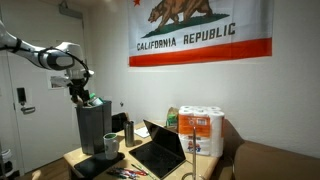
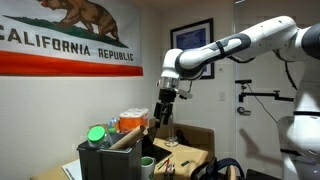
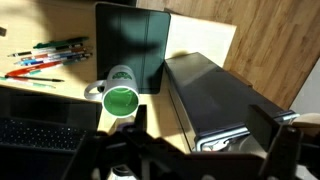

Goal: Take the paper towel roll out of the grey bin and place it on the silver holder

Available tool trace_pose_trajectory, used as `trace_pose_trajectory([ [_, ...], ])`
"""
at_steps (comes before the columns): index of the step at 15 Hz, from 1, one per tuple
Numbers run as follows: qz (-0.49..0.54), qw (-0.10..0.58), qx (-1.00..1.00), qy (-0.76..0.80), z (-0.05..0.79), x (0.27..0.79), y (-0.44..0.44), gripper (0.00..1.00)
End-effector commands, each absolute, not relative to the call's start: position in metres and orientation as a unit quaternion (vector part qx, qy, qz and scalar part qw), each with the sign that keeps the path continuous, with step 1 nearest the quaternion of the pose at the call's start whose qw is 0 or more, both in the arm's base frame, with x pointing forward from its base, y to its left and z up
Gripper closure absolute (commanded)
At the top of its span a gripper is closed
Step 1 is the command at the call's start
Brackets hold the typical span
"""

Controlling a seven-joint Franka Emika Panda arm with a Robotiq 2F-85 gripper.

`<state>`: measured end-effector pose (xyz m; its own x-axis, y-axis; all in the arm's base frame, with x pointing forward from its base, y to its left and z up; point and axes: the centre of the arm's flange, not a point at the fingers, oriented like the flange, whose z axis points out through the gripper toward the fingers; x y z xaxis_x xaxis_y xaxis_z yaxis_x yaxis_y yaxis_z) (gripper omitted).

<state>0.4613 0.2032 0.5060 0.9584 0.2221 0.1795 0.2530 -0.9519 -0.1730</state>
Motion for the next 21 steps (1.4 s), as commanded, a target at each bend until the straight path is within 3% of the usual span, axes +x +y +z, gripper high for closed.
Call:
trace_pose_trajectory([
  [1,-0.114,0.132,-0.976,-0.134,0.498,0.468,0.217,0.0],
  [21,-0.148,0.149,-0.961,-0.18,0.527,0.438,0.26,0.0],
])
